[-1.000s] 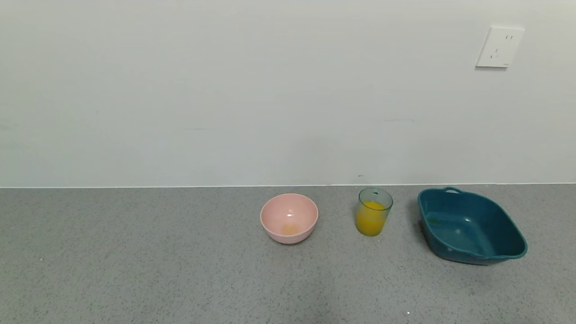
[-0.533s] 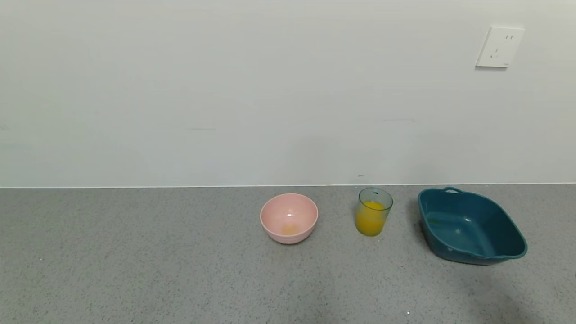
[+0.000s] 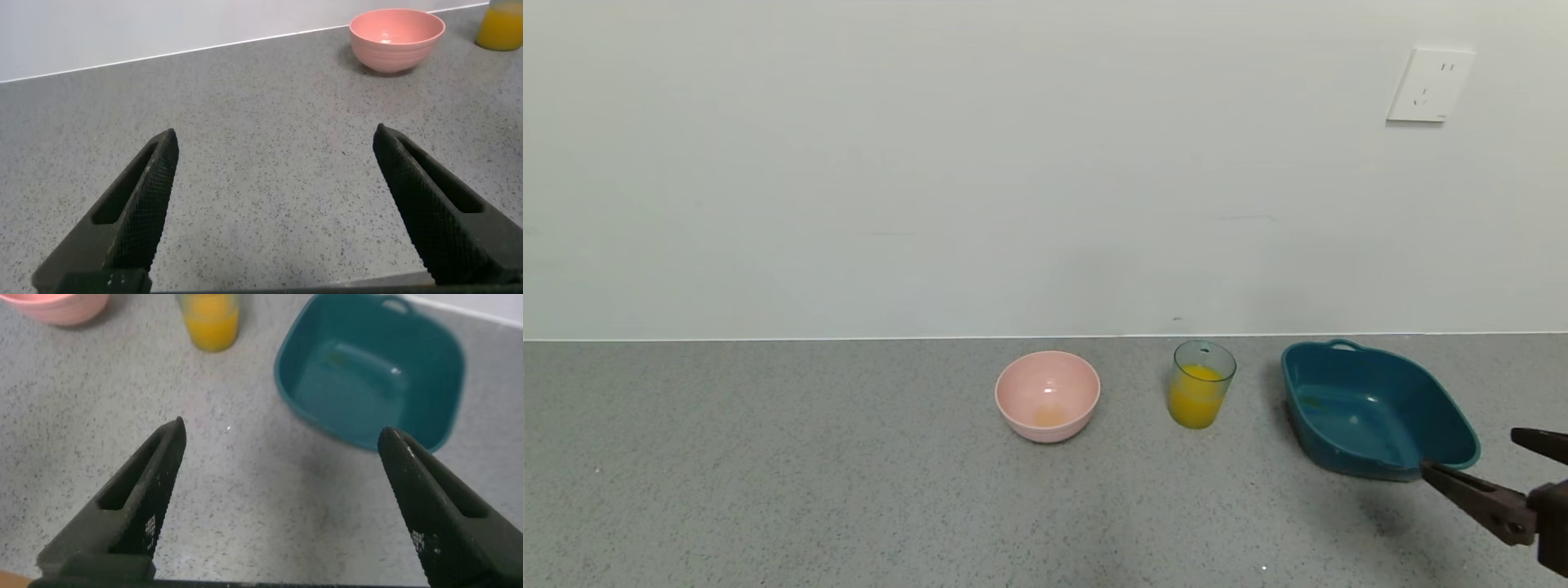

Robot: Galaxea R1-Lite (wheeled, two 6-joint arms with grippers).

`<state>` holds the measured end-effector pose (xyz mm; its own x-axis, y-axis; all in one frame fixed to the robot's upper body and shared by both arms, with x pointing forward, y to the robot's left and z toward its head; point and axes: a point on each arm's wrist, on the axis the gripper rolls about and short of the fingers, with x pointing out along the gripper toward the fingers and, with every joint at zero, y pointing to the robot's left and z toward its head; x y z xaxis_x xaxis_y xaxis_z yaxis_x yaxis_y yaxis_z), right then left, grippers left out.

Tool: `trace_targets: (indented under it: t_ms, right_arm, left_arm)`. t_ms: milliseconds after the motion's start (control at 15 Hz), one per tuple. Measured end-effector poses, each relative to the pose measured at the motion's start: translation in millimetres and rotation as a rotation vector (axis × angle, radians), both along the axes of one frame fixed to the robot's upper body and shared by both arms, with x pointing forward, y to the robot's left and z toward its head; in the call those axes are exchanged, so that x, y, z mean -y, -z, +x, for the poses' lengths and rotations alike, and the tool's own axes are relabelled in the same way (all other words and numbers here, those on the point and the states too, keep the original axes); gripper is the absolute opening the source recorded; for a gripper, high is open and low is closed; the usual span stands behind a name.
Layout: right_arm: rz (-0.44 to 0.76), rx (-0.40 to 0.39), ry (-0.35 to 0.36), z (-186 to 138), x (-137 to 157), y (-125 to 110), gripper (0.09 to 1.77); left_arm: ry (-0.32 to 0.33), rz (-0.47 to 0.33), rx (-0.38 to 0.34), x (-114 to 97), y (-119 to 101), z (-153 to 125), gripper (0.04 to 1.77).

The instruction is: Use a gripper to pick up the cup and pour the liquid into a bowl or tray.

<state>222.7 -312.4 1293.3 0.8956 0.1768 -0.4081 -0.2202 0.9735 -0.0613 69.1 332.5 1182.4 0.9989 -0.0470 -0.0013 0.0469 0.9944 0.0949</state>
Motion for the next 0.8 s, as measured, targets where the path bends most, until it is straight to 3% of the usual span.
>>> trace_targets:
  t_ms: [200, 800]
  right_arm:
    - [0.021, -0.050, 0.016, 20, -23, 10, 1.71]
    - [0.036, -0.056, 0.013, 74, -93, 48, 1.71]
  left_arm:
    - [0.000, 0.000, 0.000, 0, 0, 0, 1.72]
    - [0.000, 0.000, 0.000, 0, 0, 0, 1.72]
